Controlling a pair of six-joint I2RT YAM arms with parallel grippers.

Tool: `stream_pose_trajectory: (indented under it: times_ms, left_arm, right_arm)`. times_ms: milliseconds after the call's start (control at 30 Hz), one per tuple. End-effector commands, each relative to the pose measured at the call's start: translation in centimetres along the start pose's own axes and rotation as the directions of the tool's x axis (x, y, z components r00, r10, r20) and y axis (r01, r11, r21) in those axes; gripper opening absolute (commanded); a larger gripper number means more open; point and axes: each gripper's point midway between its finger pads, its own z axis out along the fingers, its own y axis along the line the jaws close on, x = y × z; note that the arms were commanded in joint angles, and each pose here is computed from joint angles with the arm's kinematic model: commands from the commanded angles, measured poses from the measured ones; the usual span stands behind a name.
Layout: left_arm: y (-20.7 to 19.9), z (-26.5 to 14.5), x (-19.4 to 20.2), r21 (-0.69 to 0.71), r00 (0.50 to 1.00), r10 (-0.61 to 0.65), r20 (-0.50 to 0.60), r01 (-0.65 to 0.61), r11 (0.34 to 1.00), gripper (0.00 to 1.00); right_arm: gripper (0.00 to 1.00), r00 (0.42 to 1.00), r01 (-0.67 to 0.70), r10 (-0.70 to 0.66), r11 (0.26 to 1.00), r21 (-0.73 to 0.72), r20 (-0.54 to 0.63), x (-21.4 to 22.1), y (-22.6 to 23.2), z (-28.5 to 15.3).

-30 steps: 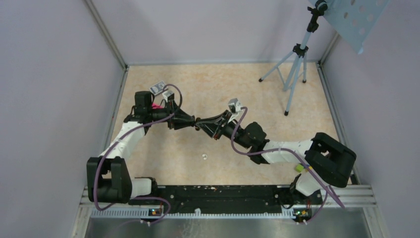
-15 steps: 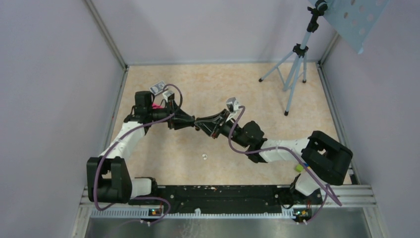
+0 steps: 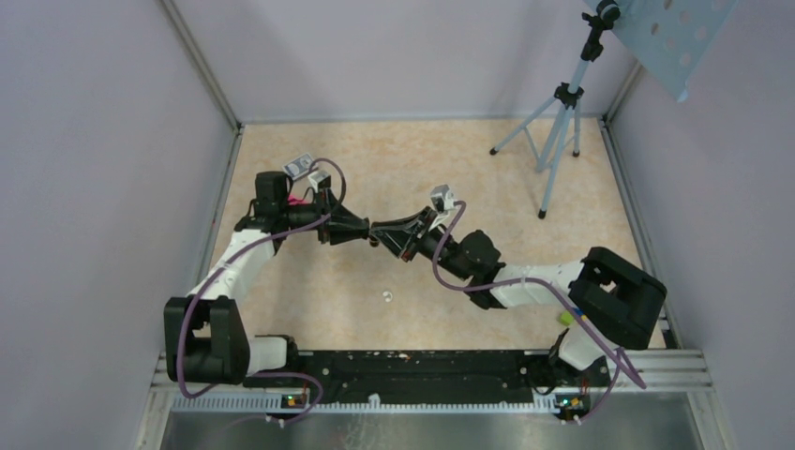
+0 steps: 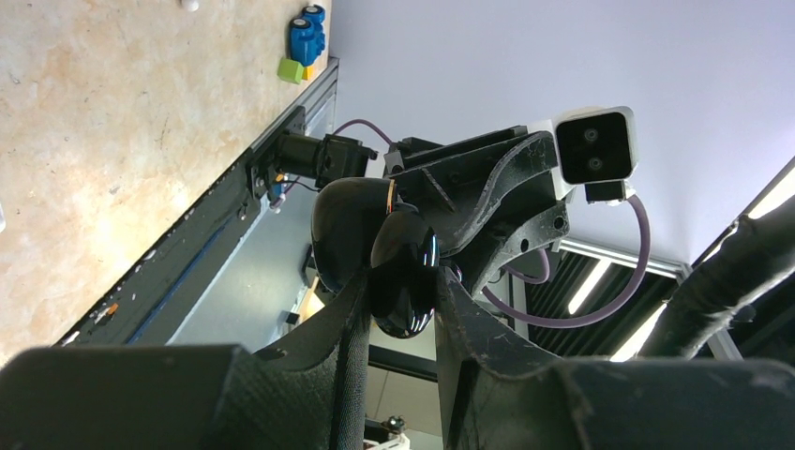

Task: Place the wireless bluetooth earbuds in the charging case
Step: Insert the left earbud into the left side groove of the charging case.

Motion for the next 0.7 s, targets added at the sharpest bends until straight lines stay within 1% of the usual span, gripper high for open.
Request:
stream_pose_trajectory:
  times_ms: [0, 167, 533, 567, 667]
  left_arm:
    - [-2.3, -0.5, 0.6, 0.052, 0.996, 0.08, -0.025, -0.079, 0.996, 0.0]
    - [-2.6, -0.5, 0.6, 0.059, 0.997, 0.07, -0.031, -0.068, 0.996, 0.0]
    - [-2.6, -0.4, 0.5, 0.07, 0.997, 0.071, -0.028, -0.069, 0.995, 0.0]
    - [-2.7, -0.4, 0.5, 0.07, 0.997, 0.073, -0.028, -0.071, 0.995, 0.0]
    - [-2.7, -0.5, 0.5, 0.069, 0.997, 0.076, -0.027, -0.073, 0.995, 0.0]
  right_arm:
    - [0.1, 0.999, -0.008, 0.009, 1.0, -0.021, 0.041, -0.5, 0.7, -0.1]
    - [0.1, 0.998, -0.019, 0.019, 1.0, -0.011, 0.06, -0.8, 0.5, -0.4]
    - [0.11, 0.999, -0.039, 0.039, 0.999, 0.0, 0.031, 0.4, 0.0, -0.9]
    - [0.16, 0.999, -0.04, 0.04, 0.999, 0.0, 0.031, 0.4, 0.0, -0.9]
    - [0.36, 0.998, -0.04, 0.04, 0.999, 0.001, 0.039, -0.1, 0.2, -0.8]
